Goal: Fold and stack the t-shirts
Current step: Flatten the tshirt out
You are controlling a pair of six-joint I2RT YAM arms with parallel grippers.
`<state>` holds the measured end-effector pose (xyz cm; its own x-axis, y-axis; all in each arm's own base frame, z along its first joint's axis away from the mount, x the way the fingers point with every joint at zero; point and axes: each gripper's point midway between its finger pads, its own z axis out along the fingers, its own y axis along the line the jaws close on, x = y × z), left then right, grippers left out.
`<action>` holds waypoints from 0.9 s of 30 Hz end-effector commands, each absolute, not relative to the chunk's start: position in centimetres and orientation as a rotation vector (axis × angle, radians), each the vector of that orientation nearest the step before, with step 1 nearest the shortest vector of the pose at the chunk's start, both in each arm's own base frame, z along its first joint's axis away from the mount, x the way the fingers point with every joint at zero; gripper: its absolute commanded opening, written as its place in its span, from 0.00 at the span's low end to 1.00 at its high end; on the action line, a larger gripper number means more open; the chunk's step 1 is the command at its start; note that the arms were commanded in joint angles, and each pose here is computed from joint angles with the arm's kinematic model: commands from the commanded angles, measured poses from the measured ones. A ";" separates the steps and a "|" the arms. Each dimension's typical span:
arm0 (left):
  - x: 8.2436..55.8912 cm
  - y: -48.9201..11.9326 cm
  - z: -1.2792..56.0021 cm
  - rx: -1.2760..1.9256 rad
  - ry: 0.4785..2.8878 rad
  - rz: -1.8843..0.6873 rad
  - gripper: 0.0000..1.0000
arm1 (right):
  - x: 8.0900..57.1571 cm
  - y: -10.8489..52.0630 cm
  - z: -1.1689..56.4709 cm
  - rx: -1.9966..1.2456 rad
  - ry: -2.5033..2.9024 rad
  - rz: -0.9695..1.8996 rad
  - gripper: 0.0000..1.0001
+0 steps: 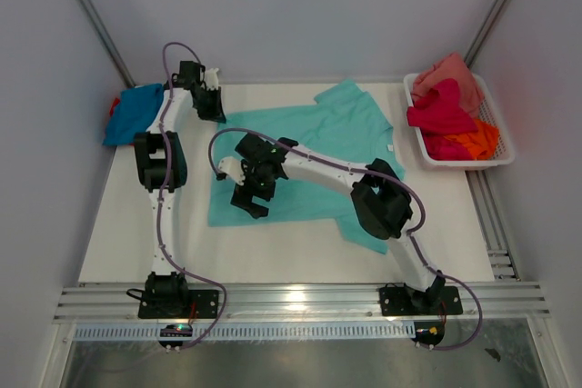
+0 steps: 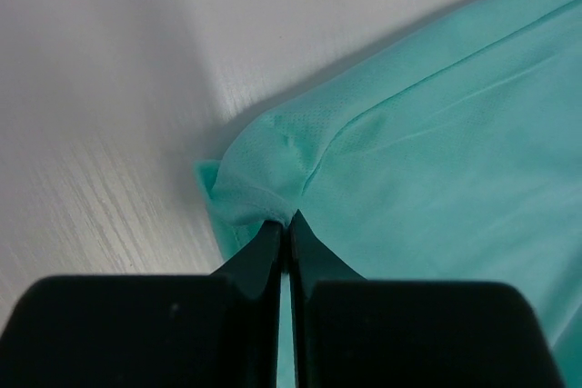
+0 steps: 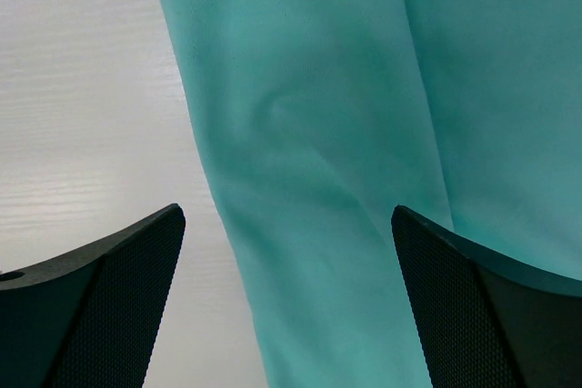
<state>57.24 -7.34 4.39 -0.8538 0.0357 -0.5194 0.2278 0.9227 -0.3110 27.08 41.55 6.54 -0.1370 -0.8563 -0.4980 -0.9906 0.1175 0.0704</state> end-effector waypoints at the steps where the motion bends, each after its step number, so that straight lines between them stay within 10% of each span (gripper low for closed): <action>1: 58.5 -8.2 5.8 0.192 2.485 -0.555 0.00 | 28.3 41.5 7.0 -1.685 2.091 0.487 1.00; 27: 58.9 -8.8 6.5 0.155 2.456 -0.597 0.00 | 31.1 38.6 1.1 -1.396 2.290 0.166 0.99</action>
